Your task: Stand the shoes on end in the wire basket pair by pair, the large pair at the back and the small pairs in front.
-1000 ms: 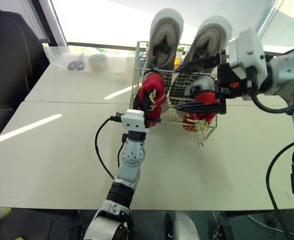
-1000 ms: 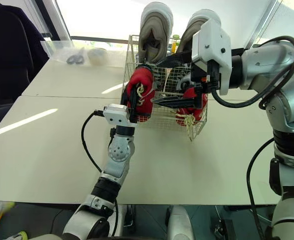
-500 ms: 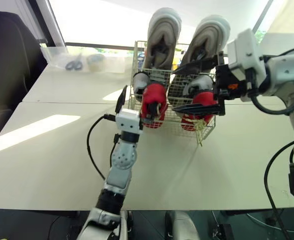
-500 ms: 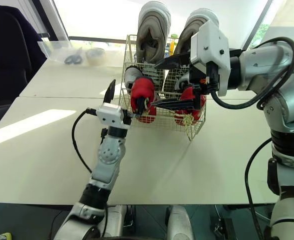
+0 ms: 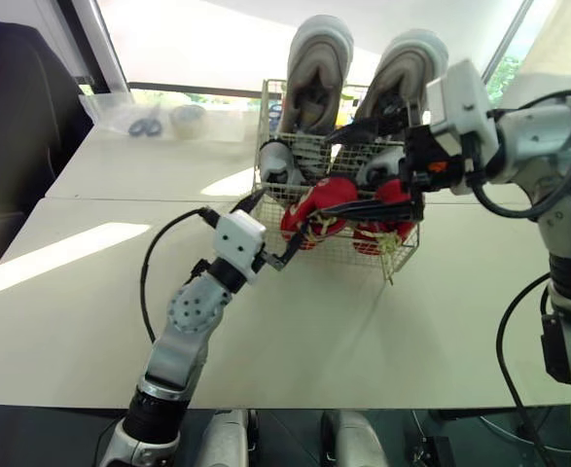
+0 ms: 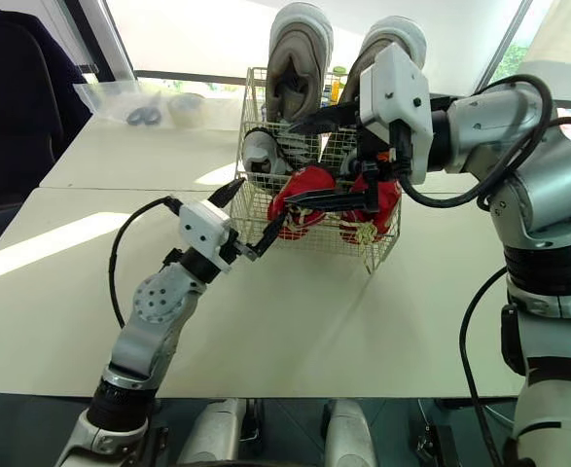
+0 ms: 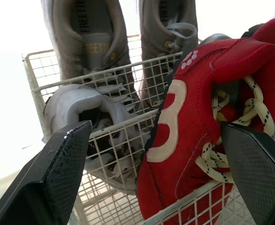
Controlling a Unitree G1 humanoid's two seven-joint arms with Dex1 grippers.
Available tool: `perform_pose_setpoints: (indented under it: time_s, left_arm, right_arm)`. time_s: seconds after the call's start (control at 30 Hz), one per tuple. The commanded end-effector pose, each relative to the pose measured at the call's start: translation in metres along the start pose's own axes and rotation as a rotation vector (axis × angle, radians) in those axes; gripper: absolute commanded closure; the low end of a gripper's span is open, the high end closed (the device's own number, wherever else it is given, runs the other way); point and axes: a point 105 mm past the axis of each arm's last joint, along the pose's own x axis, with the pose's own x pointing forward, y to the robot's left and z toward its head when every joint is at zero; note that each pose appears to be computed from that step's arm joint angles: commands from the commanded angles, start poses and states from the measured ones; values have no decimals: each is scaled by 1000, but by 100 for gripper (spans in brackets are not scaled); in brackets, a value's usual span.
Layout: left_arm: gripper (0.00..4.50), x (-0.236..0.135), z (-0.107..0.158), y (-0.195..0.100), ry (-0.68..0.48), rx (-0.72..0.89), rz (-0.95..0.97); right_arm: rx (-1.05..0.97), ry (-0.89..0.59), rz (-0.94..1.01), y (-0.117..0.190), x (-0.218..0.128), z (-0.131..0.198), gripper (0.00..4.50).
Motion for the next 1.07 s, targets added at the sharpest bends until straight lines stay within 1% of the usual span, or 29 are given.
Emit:
perform_pose_setpoints:
  time_s: [0.03, 0.1, 0.17, 0.27, 0.33, 0.4, 0.43, 0.5, 0.57, 0.6, 0.63, 0.7, 0.73, 0.77, 0.87, 0.9, 1.07]
  left_arm:
    - [7, -6, 26, 13, -106, 14, 54]
    - [7, -5, 39, 30, -171, 7, 156]
    - [7, 0, 64, 58, -291, -1, 309]
    - [7, 7, 103, 99, -440, -21, 492]
    - [7, 10, 124, 114, -494, -41, 537]
    - [7, 13, 140, 125, -497, -33, 519]
    - [7, 15, 144, 128, -481, -23, 496]
    - [7, 19, 139, 132, -382, 3, 407]
    - [7, 16, 131, 130, -272, 72, 268]
    - [7, 12, 124, 130, -215, 87, 212]
    - [7, 5, 109, 133, -105, 73, 156]
    - [7, -6, 91, 130, 37, 28, 49]
    - [7, -9, 87, 126, 74, 12, 0]
    - [7, -13, 85, 121, 87, -5, -45]
    - [7, -36, 68, 104, 191, -100, -294]
    - [7, -42, 63, 101, 225, -117, -337]
    - [7, -54, 48, 98, 307, -167, -402]
  right_arm:
    - [-55, -19, -12, -4, -2, 11, 0]
    - [-56, -17, -15, -5, -2, 10, 0]
    - [-56, -15, -22, -7, -3, 9, 0]
    - [-51, -15, -36, -9, -6, 8, 0]
    - [-49, -11, -45, -9, -8, 6, 0]
    - [-46, -2, -59, -10, -10, 5, 0]
    - [-46, 4, -68, -11, -12, 4, 0]
    - [-43, 24, -98, -13, -20, 2, 0]
    - [-42, 51, -128, -15, -30, -1, 0]
    - [-42, 70, -146, -16, -36, -2, 0]
    - [-42, 97, -170, -18, -45, -4, 0]
    - [-41, 134, -201, -19, -57, -6, 0]
    - [-40, 145, -210, -18, -62, -6, 0]
    - [-38, 154, -217, -18, -66, -7, 0]
    - [-8, 233, -264, -13, -88, -13, 0]
    - [1, 255, -273, -11, -93, -15, 0]
    - [43, 294, -285, 0, -104, -19, 0]
